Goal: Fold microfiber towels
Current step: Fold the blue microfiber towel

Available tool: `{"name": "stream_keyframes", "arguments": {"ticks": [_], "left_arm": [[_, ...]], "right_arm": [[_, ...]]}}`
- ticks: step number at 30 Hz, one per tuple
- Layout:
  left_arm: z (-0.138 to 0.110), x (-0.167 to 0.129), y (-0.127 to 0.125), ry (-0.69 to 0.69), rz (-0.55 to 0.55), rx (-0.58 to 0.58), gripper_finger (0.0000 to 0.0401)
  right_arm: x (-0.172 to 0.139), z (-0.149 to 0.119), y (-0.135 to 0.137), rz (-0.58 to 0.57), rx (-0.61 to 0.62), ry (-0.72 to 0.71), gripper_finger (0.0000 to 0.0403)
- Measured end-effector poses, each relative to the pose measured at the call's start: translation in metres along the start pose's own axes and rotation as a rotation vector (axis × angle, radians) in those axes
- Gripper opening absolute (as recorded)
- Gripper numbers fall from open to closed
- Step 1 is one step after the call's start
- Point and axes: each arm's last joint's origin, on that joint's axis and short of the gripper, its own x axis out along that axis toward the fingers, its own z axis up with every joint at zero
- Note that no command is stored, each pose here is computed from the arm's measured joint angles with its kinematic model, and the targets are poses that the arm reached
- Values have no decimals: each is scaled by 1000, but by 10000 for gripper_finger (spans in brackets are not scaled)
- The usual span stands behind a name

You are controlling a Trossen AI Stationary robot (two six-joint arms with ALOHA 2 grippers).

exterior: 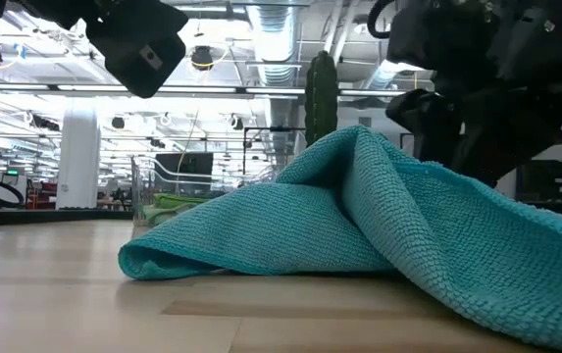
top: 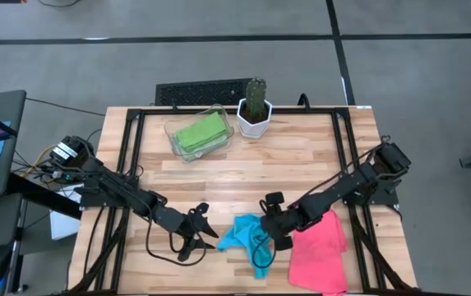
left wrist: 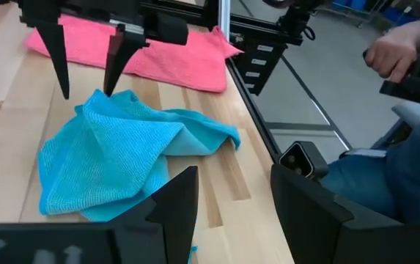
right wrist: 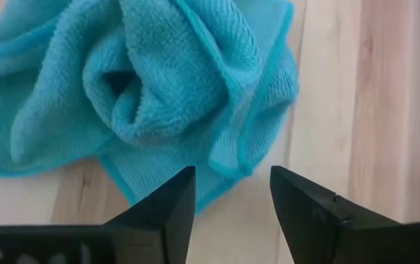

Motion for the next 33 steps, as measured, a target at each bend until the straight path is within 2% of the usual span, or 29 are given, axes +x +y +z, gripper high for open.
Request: {"name": "stream_keyframes", "arguments": {"ticks": [6,11,14,16,18,23,25,29,33], "left_arm": [[0,0,0,0,0,-1,165],[0,0,0,0,0,5,164],[0,0,0,0,0,5,165],[0,0,0,2,-6,3,164],[0,0,0,2,-8,-1,164],[4,0,-2,-30,-38,0,164],[6,0,-3,-64,-25,13,164],[8,0,0,-99,59,18,164],[8,-1,2,-121,124,12,164]], "right_arm": [[6,-3,-1,25,-7,-59,191],[14,1,-1,25,-45,-98,159],[26,-4,-2,17,-64,-43,123],[29,-2,-2,16,-64,-27,75],[24,3,-2,13,-71,-1,23],[-18,29,-8,-18,-67,8,12],[-39,40,-15,-65,-23,-8,9],[-68,54,-49,-200,175,2,9],[-67,46,-89,-262,353,122,9]]}}
